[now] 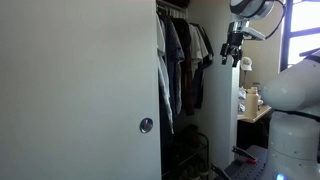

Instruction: Slide the closet door to the right

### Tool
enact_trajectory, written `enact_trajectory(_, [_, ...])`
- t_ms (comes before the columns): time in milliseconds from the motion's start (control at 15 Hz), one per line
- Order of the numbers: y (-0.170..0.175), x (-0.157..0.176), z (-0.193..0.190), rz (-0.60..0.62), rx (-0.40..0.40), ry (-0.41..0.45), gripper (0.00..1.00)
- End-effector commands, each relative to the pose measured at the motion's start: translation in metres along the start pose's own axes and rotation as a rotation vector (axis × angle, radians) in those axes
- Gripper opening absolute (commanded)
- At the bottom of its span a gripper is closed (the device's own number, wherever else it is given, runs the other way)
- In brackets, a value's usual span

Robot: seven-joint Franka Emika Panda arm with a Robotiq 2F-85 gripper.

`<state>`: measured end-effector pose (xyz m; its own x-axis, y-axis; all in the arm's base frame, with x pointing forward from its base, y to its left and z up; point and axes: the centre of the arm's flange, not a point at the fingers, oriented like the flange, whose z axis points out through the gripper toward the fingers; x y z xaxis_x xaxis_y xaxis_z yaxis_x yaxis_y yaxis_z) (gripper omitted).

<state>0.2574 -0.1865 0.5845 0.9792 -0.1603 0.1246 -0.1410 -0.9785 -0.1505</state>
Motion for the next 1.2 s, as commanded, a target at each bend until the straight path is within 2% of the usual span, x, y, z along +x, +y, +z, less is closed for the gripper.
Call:
enact_trajectory(0, [0.000, 0.000, 0.000, 0.000, 0.000, 0.000, 1.00])
enact_trajectory(133, [-0.005, 0.002, 0.003, -0.012, -0.009, 0.003, 1.00])
enact_trajectory(400, [-0.046, 0.017, 0.022, -0.099, -0.023, -0.026, 1.00])
enact_trajectory(667, [-0.110, 0.034, 0.044, -0.236, -0.032, -0.033, 1.00])
enact_trajectory(1133, [-0.215, 0.042, 0.069, -0.479, -0.063, 0.033, 1.00])
